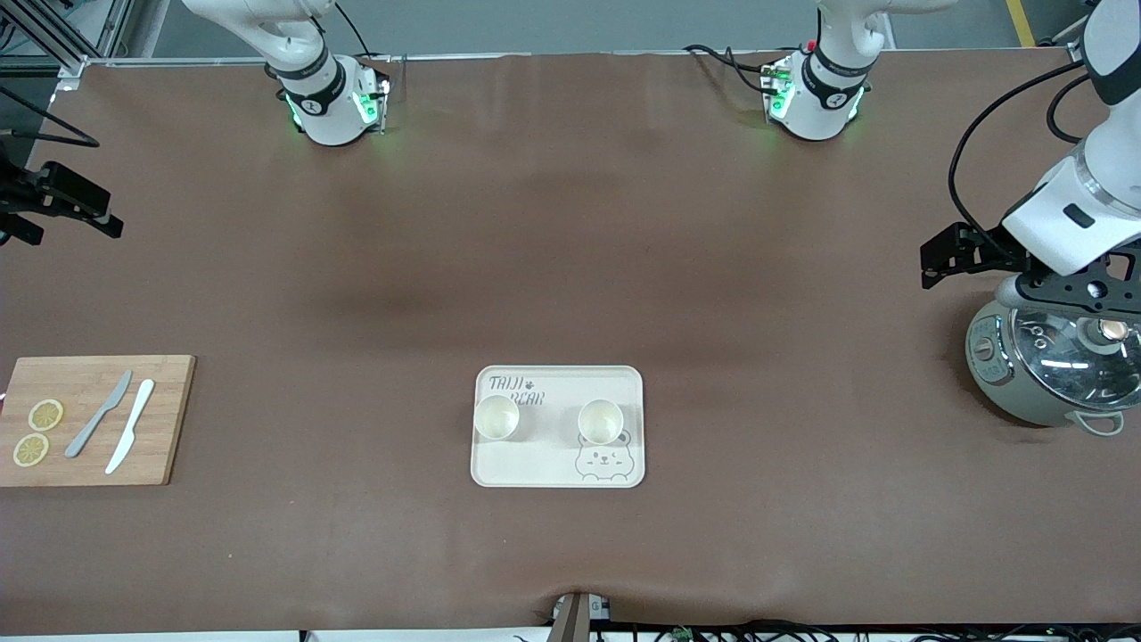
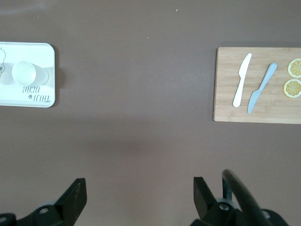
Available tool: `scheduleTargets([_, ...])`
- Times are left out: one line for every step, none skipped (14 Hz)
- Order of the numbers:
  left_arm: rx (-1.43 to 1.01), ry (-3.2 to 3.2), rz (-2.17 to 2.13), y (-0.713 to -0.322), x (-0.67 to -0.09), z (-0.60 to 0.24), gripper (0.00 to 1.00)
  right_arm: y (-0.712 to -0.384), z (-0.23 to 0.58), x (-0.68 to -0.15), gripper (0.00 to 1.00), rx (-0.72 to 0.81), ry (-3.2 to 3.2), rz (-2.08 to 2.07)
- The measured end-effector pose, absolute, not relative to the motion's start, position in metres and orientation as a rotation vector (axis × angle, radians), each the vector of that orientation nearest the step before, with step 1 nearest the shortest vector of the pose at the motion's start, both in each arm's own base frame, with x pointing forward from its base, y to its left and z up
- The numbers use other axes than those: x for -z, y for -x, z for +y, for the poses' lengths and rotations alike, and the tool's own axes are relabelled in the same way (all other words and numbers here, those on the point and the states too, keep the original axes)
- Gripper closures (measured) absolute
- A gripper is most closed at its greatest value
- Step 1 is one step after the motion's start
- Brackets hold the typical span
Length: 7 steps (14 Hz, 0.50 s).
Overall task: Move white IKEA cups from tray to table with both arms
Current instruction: 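Reach the right and left grippers toward the two white cups on the tray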
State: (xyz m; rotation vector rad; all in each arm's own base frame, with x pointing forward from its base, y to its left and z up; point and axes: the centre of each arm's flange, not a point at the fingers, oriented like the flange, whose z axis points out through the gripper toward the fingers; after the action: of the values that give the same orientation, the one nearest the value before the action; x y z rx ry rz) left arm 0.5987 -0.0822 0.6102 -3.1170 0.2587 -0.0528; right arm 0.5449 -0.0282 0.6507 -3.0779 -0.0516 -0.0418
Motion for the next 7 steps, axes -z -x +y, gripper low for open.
scheduleTargets([0.053, 3.111, 0.259, -0.599, -0.610, -0.082, 0.00, -0.545, -0.028, -0.650, 0.00, 0.036, 3.078, 0.000])
scheduleTargets([0.055, 3.098, 0.261, -0.599, -0.610, -0.081, 0.00, -0.544, -0.026, -0.650, 0.00, 0.027, 3.076, 0.067])
scheduleTargets([0.055, 3.090, 0.265, -0.599, -0.610, -0.082, 0.00, -0.544, -0.023, -0.650, 0.00, 0.022, 3.076, 0.097])
scheduleTargets([0.056, 3.088, 0.271, -0.598, -0.610, -0.084, 0.00, -0.544, -0.022, -0.650, 0.00, 0.019, 3.081, 0.111])
scheduleTargets([0.058, 3.088, 0.281, -0.598, -0.610, -0.088, 0.00, -0.544, -0.022, -0.649, 0.00, 0.012, 3.091, 0.117])
scheduleTargets([0.064, 3.088, 0.290, -0.599, -0.609, -0.094, 0.00, -0.543, -0.021, -0.647, 0.00, -0.002, 3.105, 0.112])
scheduleTargets([0.068, 3.092, 0.280, -0.601, -0.604, -0.101, 0.00, -0.543, -0.018, -0.646, 0.00, -0.017, 3.115, 0.104])
